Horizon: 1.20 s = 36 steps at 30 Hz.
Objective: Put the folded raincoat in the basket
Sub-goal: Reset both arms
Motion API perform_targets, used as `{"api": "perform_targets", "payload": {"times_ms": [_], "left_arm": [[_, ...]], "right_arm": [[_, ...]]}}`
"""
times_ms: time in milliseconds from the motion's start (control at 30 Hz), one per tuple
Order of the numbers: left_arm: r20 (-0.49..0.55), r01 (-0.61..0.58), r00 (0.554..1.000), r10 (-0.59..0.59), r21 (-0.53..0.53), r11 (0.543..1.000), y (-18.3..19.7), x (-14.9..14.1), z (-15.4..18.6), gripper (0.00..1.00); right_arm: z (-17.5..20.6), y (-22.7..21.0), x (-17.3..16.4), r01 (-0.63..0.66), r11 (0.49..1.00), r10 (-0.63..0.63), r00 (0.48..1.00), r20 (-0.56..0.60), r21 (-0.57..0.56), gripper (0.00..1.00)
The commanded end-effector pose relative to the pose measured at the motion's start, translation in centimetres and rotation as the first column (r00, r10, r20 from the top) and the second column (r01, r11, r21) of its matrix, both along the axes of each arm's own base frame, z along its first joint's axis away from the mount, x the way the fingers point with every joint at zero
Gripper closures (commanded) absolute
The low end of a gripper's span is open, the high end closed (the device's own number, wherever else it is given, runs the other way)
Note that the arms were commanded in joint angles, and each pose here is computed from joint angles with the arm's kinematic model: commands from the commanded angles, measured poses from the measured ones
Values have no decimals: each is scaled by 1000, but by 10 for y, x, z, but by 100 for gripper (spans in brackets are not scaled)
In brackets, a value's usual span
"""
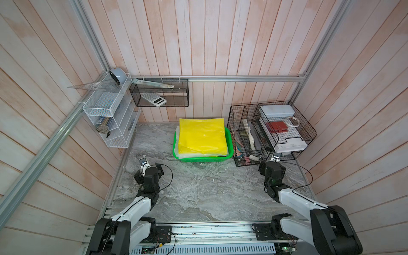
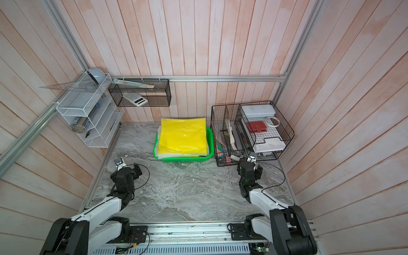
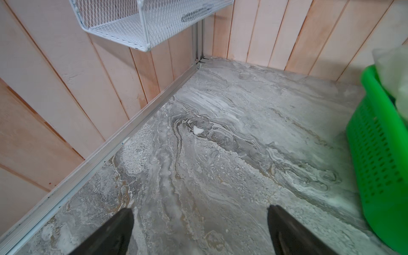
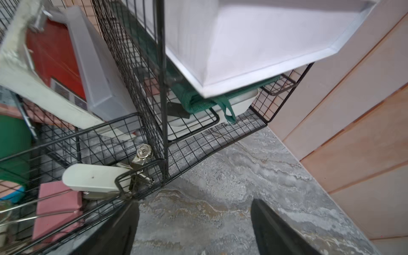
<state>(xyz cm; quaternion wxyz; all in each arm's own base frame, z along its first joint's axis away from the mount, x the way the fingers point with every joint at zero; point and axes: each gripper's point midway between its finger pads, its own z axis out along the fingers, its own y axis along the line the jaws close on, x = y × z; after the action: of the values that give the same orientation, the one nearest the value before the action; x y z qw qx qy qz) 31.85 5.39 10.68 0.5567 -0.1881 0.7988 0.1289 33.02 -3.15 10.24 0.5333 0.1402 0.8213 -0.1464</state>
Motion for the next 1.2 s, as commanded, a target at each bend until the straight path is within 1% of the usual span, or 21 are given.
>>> {"api": "perform_targets", "payload": {"times_ms": [0, 33, 67, 133, 167, 233, 267, 300, 333, 367, 400, 433, 500, 533, 567, 600, 733, 767, 1167], "left_arm": [[207, 58, 977, -57, 1, 998, -1, 26, 38, 0], [212, 69, 975, -67, -2, 998, -1, 31, 38, 0], [211, 85, 974, -85, 6, 996, -2, 38, 38, 0], [177, 126, 975, -131, 42, 991, -7, 48, 36, 0], [175, 150, 972, -157, 52, 987, -10, 51, 34, 0], [203, 183, 960, -193, 65, 981, -15, 52, 25, 0], [209, 210, 953, -220, 70, 975, -20, 52, 15, 0], [263, 225, 934, -244, 101, 969, -23, 53, 19, 0], [273, 231, 929, -250, 100, 968, -24, 48, 20, 0], [246, 213, 943, -226, 80, 974, -20, 46, 16, 0], [219, 207, 951, -218, 73, 976, -19, 50, 14, 0], [200, 221, 952, -232, 76, 972, -21, 54, 12, 0], [151, 225, 961, -233, 67, 972, -21, 67, 8, 0], [108, 198, 973, -203, 51, 979, -17, 72, 4, 0], [82, 169, 982, -172, 43, 985, -12, 79, 3, 0], [99, 175, 979, -178, 37, 984, -11, 78, 4, 0], [103, 168, 980, -171, 35, 985, -9, 77, 5, 0], [101, 168, 980, -171, 36, 985, -9, 77, 4, 0], [99, 170, 980, -173, 37, 985, -10, 77, 4, 0]], "right_arm": [[24, -2, 24, 4, 999, -9, 988, 152, 34, 14], [23, -7, 27, 37, 999, -39, 992, 121, 19, 14], [24, -7, 31, 28, 999, -26, 996, 88, -17, 15], [25, 2, 34, -68, 994, 73, 996, 54, -85, 15], [21, 5, 34, -117, 992, 121, 990, 77, -57, 16], [3, 2, 31, -134, 991, 136, 984, 114, -25, 17], [4, -1, 33, -131, 991, 127, 973, 191, 7, 16], [4, 2, 37, -168, 986, 165, 956, 243, -6, 17], [7, 3, 39, -176, 984, 174, 945, 278, -19, 16], [2, 3, 38, -176, 984, 172, 953, 249, -5, 16], [-1, 0, 40, -167, 986, 161, 968, 195, 17, 16], [-2, -1, 45, -173, 985, 167, 975, 148, 28, 17], [-9, -7, 56, -175, 977, 170, 984, 51, 121, 20], [-10, -8, 57, -175, 976, 171, 985, 37, 130, 19], [-9, -7, 58, -179, 976, 174, 983, 52, 121, 19], [-9, -7, 58, -182, 976, 175, 982, 67, 116, 19], [-8, -8, 57, -181, 977, 168, 978, 122, 109, 19], [-8, -7, 57, -181, 978, 167, 977, 132, 104, 3], [-8, -3, 58, -201, 975, 187, 973, 137, 99, 2]]}}
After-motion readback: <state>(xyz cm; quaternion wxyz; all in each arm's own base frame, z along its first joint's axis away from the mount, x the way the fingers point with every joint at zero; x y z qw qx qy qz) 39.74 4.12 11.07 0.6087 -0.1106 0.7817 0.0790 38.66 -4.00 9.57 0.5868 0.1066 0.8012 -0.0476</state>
